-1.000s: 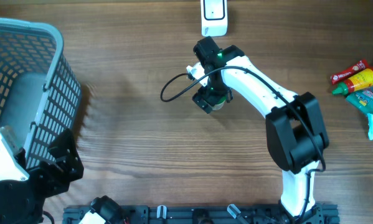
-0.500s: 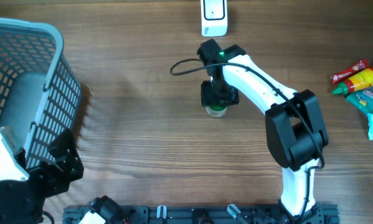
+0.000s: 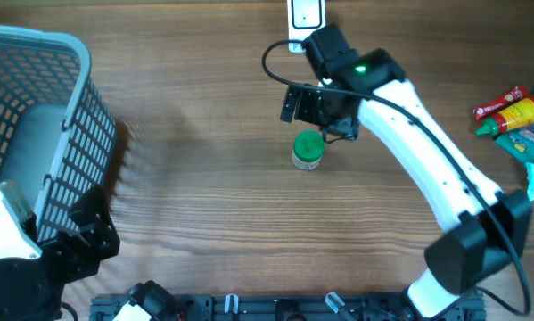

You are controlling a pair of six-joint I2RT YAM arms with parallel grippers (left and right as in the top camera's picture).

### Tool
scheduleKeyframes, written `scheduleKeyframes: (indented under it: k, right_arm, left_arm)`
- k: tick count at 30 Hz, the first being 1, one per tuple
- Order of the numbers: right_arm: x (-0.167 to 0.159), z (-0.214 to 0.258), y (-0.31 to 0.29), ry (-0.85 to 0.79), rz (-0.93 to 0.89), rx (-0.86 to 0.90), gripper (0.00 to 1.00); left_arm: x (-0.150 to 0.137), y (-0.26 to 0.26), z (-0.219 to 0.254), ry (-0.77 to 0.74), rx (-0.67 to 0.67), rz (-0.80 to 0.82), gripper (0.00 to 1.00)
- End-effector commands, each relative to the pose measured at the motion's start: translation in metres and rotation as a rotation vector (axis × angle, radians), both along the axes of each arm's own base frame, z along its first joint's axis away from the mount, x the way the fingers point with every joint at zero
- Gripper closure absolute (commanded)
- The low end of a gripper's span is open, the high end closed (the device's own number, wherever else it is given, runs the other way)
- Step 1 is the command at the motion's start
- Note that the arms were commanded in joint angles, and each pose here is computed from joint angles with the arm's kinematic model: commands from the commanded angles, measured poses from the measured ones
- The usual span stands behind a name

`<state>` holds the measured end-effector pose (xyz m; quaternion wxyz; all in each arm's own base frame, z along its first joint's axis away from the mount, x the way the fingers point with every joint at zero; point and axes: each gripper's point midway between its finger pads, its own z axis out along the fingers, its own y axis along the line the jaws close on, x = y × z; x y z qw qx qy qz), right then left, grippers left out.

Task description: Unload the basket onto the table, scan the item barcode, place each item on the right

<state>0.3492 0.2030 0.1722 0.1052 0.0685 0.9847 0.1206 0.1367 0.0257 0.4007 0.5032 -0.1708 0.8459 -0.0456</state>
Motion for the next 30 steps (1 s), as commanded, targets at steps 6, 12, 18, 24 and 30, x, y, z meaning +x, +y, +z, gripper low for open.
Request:
scheduleKeyframes:
  k: [6, 12, 18, 24, 30]
  right_arm:
    - [0.006, -0.093, -0.007, 0.094, 0.272, -0.172, 0.00]
    - [0.006, -0.134, -0.006, 0.161, 0.338, -0.206, 0.00]
    - [-0.010, -0.161, 0.001, 0.240, 0.362, -0.238, 0.04]
    - [-0.004, -0.163, -0.009, 0.211, 0.271, -0.342, 0.09]
    - [-0.011, -0.173, -0.003, 0.258, 0.225, -0.297, 0.14]
  left_arm:
    - [0.001, 0.002, 0.003, -0.008, 0.016, 0.008, 0.00]
    - [0.001, 0.002, 0.003, -0.008, 0.016, 0.009, 0.00]
    - [0.001, 0.002, 0.003, -0.008, 0.016, 0.009, 0.00]
    - [0.001, 0.002, 0.003, -0.008, 0.016, 0.009, 0.00]
    - [0.001, 0.002, 0.003, -0.008, 0.016, 0.008, 0.00]
